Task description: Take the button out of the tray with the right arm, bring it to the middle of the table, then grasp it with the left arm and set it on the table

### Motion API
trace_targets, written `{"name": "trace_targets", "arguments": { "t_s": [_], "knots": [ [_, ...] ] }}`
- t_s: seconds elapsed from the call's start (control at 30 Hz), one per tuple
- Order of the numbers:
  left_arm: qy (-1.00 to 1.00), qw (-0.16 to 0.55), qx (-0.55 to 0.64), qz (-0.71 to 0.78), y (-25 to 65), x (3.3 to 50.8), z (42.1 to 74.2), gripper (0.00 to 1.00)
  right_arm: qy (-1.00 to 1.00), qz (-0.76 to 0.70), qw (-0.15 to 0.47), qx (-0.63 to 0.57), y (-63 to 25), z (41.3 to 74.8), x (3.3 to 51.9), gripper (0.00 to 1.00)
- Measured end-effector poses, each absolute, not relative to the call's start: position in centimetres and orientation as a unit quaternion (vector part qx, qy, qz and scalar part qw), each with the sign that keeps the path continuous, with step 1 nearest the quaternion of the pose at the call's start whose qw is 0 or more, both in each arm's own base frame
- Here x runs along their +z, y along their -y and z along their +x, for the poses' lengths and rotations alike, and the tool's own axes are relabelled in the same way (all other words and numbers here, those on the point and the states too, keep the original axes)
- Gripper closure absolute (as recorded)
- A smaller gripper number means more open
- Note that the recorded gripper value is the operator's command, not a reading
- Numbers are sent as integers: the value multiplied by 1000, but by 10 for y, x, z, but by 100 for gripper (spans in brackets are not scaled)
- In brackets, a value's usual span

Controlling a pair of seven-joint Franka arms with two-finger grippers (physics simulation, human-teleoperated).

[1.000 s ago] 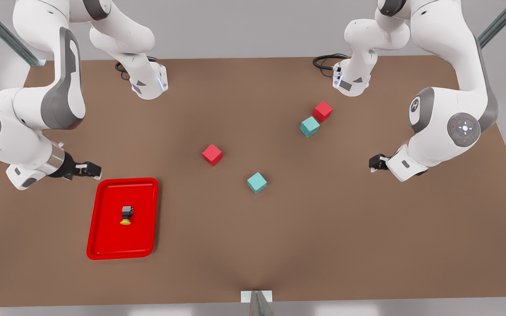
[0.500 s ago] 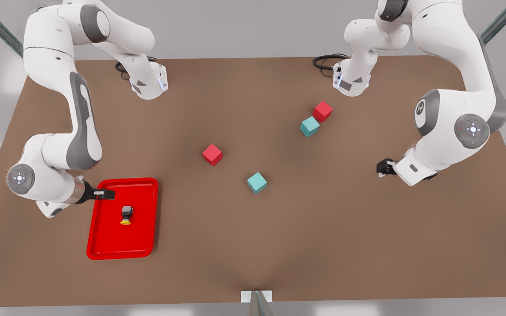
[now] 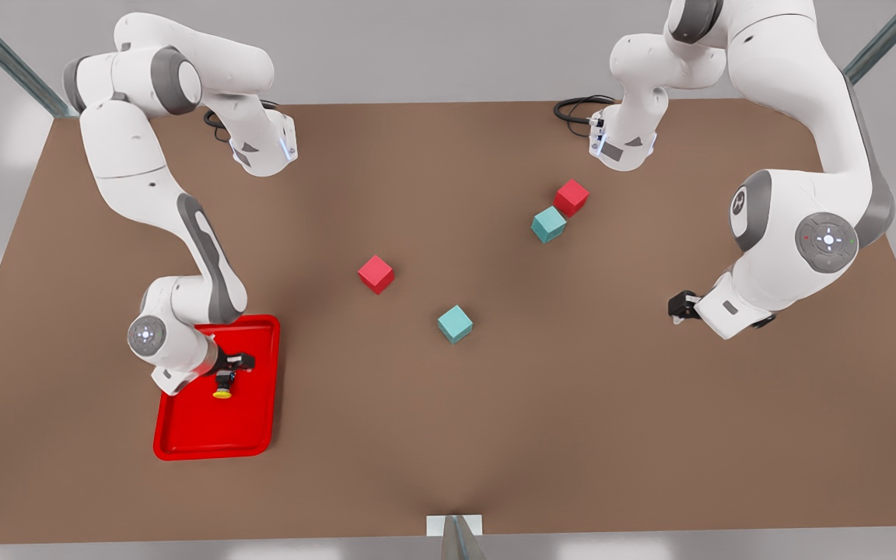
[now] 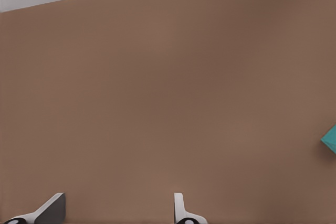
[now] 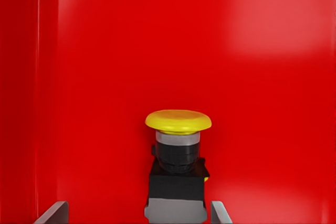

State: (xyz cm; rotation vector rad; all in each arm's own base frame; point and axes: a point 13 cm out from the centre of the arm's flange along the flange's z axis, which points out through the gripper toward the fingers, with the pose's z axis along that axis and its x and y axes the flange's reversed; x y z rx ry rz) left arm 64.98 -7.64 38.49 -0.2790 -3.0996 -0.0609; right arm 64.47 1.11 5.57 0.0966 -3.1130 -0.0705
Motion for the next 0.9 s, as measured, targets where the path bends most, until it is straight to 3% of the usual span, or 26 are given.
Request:
{"name": "trace_targets", "arguments": {
  "t_s": [0.13,0.2,0.27,0.47,0.53,0.6,0.67,0.8,0.9],
  "knots": [
    [996,12,-20,-89,76,386,650,0,999,30,0,-20,-2,647,50,0],
    [996,12,-20,-89,76,386,650,0,999,31,-2,-19,1,647,47,15],
    [996,12,-21,-89,76,386,650,0,999,35,-3,-18,0,646,45,23],
    [996,13,-22,-90,76,385,651,0,999,41,8,-18,-1,631,36,28],
    [996,13,-22,-90,76,385,651,0,999,41,9,-19,0,629,35,44],
    [996,13,-22,-90,76,385,651,0,999,43,5,-19,-1,633,36,52],
    [996,12,-22,-89,75,385,651,0,999,47,-3,-20,-4,641,43,70],
    [996,11,-22,-89,75,387,650,0,998,57,-24,-23,-9,657,65,71],
    [996,11,-22,-89,75,388,650,0,992,102,-62,-32,-51,702,116,72]
  ]
}}
